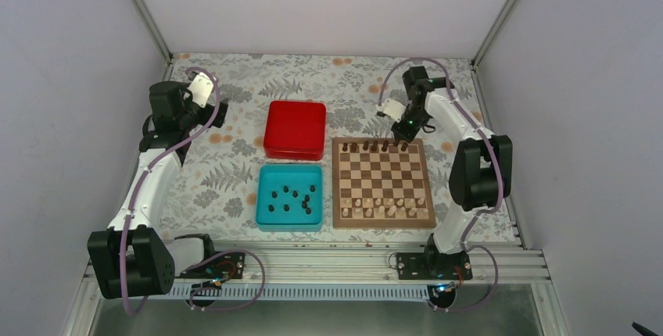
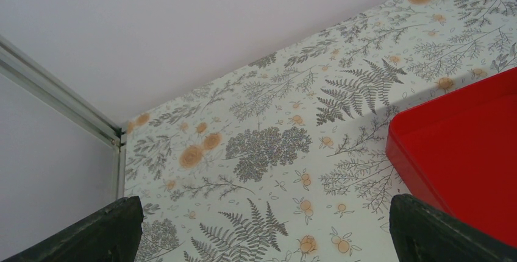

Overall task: Set up the chess pieces on the board
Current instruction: Place the chess piece on the chessboard.

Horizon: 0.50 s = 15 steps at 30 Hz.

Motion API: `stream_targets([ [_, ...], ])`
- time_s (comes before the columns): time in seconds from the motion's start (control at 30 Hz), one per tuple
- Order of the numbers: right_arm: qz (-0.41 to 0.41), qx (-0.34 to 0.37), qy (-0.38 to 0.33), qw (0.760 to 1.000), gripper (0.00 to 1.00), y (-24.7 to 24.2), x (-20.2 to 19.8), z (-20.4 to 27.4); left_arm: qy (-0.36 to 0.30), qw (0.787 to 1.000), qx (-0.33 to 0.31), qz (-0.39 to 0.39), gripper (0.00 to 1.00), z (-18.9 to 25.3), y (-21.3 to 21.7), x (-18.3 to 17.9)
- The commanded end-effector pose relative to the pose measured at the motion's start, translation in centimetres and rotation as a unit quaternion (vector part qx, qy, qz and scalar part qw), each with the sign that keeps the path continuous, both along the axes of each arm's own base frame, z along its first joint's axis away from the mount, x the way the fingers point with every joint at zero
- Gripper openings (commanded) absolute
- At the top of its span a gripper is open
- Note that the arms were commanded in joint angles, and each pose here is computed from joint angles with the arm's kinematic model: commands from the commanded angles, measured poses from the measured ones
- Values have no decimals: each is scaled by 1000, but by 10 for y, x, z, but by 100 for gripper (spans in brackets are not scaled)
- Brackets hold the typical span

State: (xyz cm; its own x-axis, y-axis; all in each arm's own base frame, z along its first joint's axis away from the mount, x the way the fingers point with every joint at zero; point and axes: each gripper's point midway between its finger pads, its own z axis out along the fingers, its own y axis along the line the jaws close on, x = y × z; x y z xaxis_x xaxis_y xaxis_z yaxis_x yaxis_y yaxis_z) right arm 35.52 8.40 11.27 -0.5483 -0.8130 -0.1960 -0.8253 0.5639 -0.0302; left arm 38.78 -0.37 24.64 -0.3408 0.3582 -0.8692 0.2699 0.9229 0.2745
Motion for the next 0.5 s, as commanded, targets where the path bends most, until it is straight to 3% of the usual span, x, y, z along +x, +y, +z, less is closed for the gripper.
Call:
stream_targets([
  [0.0,5,10,11,1000,8,5,5,-19,-6,1000,-2,-5,100,3,-1,0],
  [0.47,6,9,26,1000,8,5,3,-34,-5,1000,-2,-7,100,2,-1,1],
])
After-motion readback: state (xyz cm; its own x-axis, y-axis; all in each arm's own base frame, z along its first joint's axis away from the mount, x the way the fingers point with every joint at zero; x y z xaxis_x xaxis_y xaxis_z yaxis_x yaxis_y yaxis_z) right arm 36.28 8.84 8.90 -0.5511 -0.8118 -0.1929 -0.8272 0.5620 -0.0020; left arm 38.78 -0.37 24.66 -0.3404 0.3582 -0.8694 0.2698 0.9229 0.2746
